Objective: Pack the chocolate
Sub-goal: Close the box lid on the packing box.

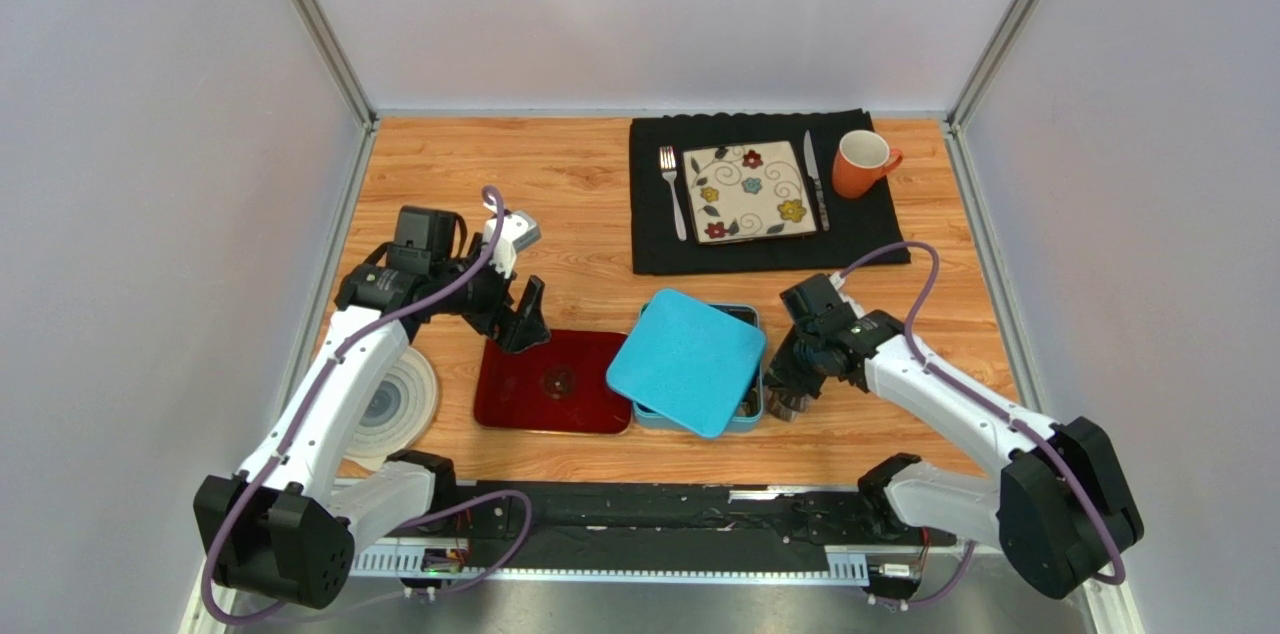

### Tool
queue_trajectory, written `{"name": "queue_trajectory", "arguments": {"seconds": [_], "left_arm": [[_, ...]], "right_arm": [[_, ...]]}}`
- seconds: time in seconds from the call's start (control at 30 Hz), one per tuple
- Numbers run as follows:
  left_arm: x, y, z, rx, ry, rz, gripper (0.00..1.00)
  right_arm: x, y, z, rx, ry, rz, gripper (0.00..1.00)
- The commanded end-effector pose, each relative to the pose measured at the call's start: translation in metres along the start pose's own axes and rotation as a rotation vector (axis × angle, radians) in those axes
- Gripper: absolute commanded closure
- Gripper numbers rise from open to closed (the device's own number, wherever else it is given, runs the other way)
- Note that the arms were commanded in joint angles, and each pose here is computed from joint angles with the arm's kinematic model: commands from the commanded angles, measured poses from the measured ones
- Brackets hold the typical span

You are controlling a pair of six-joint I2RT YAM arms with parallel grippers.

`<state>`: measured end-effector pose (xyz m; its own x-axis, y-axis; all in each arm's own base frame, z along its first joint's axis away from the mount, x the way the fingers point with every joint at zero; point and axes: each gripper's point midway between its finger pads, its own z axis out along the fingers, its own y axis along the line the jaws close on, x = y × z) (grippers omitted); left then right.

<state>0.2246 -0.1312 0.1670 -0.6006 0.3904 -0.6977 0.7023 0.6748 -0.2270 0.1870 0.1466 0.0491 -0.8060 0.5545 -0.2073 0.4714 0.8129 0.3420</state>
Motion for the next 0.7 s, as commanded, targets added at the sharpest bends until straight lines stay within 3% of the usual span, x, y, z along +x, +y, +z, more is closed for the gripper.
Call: {"name": "queue_trajectory", "arguments": {"seconds": [0.0,0.67], "left_arm": [[-0.004,0.001,0.0,-0.007,-0.021,0.053,0.01],[-0.008,0.004,-0.005,-0.028,-0.025,0.082,0.01]], "right_arm": [[-0.017,0.013,-0.015,-0.044,-0.083,-0.001,0.83],[-0.034,-0.049,-0.045,0.044,-0.216,0.098,0.73]]}}
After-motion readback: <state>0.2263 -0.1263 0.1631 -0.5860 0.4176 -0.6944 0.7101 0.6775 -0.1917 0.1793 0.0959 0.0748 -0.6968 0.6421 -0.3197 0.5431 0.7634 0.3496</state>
